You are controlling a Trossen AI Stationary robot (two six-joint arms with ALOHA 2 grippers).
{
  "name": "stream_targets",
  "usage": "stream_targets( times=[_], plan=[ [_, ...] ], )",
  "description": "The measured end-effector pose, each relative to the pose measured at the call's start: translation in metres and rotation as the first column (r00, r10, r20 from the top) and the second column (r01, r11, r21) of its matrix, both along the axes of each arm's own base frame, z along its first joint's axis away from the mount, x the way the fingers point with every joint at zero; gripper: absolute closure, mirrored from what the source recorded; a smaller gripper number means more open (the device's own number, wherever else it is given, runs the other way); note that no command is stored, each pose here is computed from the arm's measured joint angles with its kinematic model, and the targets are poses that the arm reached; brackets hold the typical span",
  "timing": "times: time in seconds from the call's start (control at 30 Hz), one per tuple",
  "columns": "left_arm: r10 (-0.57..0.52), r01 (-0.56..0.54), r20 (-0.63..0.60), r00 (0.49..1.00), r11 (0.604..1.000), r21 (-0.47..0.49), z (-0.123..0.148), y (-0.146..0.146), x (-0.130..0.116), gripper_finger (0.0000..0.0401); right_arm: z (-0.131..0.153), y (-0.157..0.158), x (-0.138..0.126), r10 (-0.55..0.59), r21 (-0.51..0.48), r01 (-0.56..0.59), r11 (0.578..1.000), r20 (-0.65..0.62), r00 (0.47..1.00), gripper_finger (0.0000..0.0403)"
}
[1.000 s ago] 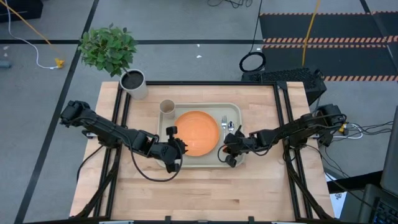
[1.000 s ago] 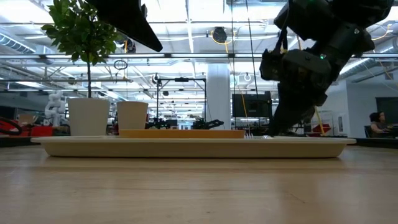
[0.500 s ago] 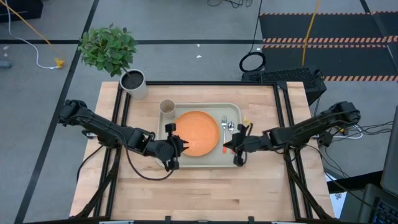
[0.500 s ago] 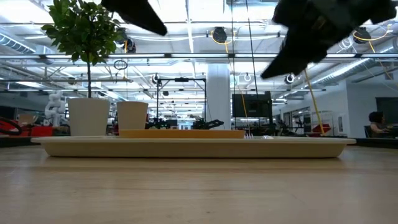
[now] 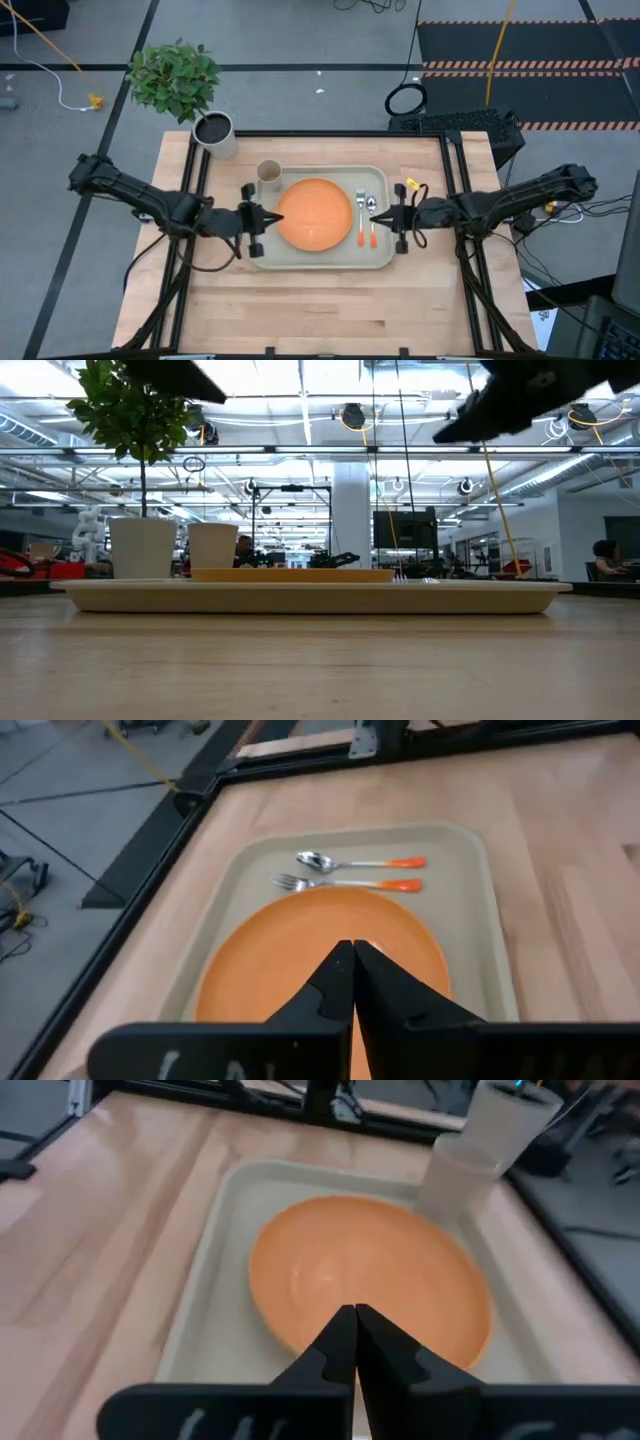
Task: Pick and place plate/cup/fork/spoon on tray
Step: Return to Home Position
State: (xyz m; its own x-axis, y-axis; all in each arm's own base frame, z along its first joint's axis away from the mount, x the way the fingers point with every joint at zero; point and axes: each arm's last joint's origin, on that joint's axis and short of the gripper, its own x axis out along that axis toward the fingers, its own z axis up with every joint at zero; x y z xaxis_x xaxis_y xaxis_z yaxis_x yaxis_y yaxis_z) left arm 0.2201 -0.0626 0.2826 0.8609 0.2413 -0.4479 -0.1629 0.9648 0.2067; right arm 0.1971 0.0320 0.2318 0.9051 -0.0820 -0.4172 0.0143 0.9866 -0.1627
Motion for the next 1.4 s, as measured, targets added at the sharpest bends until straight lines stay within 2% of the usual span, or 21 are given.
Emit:
stream_targets(
  times=[0.17, 0.37, 0.57, 0.8, 0.97, 1.17, 1.3, 1.4],
  plan=[
    [-0.008, 0.009, 0.092, 0.996, 1.000, -0.013, -0.017, 0.009, -0.024, 0.0397, -0.018, -0.005, -0.014, 0.036, 0.079, -0.040, 0.996, 0.056, 0.998, 0.0403],
    [-0.031, 0.034, 0.160, 0.987, 0.999, -0.018, -0.040, 0.016, -0.047, 0.0384, -0.039, -0.007, -0.028, 0.064, 0.130, -0.075, 0.989, 0.087, 0.994, 0.0403],
    [-0.069, 0.070, 0.225, 0.972, 0.998, 0.004, -0.053, 0.022, -0.061, 0.0397, -0.054, -0.010, -0.038, 0.077, 0.080, -0.090, 0.993, 0.159, 0.984, 0.0403],
    [-0.094, 0.102, 0.276, 0.957, 0.995, -0.015, -0.060, 0.027, -0.068, 0.0386, -0.064, -0.021, -0.045, 0.058, 0.030, -0.065, 0.997, 0.211, 0.976, 0.0403],
    [-0.108, 0.111, 0.267, 0.958, 0.994, 0.003, -0.061, 0.027, -0.068, 0.0397, -0.067, -0.030, -0.047, 0.046, 0.032, -0.054, 0.998, 0.205, 0.978, 0.0403],
    [-0.120, 0.117, 0.256, 0.959, 0.993, 0.027, -0.061, 0.027, -0.068, 0.0385, -0.083, -0.035, -0.056, 0.009, 0.035, -0.017, 0.999, 0.235, 0.972, 0.0403],
    [-0.128, 0.121, 0.254, 0.959, 0.992, 0.043, -0.061, 0.027, -0.069, 0.0395, -0.076, -0.035, -0.057, 0.006, 0.039, -0.019, 0.999, 0.316, 0.949, 0.0403],
    [-0.132, 0.123, 0.251, 0.959, 0.991, 0.053, -0.061, 0.027, -0.069, 0.0395, -0.075, -0.035, -0.058, 0.000, 0.054, -0.018, 0.998, 0.323, 0.947, 0.0403]
  ],
)
